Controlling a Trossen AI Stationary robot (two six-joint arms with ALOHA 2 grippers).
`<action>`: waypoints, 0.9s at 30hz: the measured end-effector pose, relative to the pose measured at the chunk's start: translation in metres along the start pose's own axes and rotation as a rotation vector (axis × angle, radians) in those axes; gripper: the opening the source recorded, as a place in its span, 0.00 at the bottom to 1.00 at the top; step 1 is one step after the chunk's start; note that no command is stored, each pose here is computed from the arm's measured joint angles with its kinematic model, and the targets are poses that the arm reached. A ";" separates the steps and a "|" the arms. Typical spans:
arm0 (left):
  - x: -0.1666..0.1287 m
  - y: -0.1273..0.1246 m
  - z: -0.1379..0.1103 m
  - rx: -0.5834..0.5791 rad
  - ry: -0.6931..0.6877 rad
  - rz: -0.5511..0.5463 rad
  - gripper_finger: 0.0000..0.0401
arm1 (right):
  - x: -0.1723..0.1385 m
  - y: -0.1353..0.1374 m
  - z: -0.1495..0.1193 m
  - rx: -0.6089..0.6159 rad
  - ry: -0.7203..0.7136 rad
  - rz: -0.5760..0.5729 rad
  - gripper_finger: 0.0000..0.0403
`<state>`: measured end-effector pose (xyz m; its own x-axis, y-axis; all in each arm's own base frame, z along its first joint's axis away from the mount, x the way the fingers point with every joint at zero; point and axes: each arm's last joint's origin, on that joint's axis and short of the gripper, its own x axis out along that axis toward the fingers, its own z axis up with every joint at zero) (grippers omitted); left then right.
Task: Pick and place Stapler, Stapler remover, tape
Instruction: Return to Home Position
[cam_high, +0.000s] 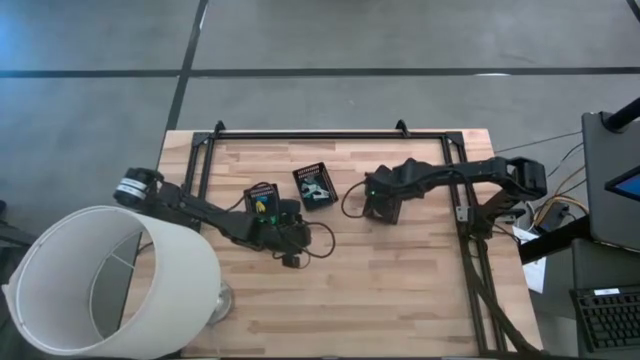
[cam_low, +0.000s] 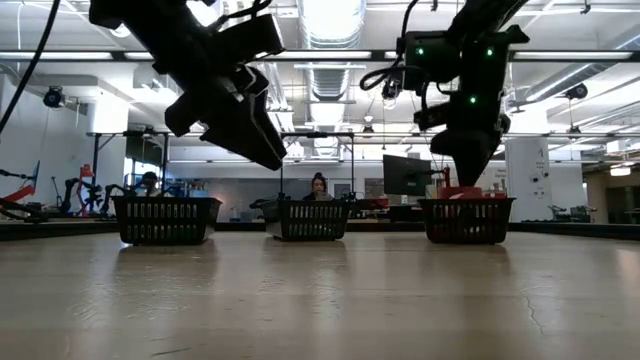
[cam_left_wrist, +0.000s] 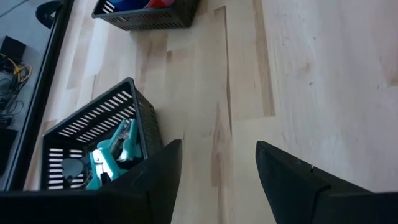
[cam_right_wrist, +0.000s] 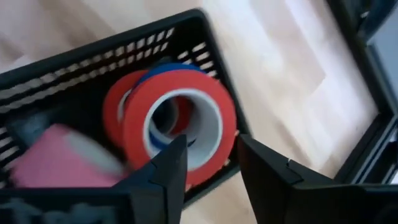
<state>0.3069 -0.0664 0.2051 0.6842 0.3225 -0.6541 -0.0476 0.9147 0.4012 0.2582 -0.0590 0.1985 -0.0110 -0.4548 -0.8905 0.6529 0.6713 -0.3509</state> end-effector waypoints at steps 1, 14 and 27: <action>-0.002 0.001 0.000 0.003 0.000 0.000 0.52 | -0.003 0.000 0.001 -0.002 0.014 0.018 0.35; -0.055 0.030 -0.004 -0.110 -0.133 0.008 0.52 | -0.083 -0.011 -0.004 -0.021 -0.178 0.238 0.36; -0.090 0.043 -0.090 -0.336 -0.420 -0.004 0.52 | -0.116 -0.015 -0.087 -0.311 -0.736 0.668 0.31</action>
<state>0.1782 -0.0347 0.2235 0.9140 0.2567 -0.3143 -0.2275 0.9655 0.1270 0.1835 0.0346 0.2816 0.8137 -0.1093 -0.5709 0.1309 0.9914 -0.0031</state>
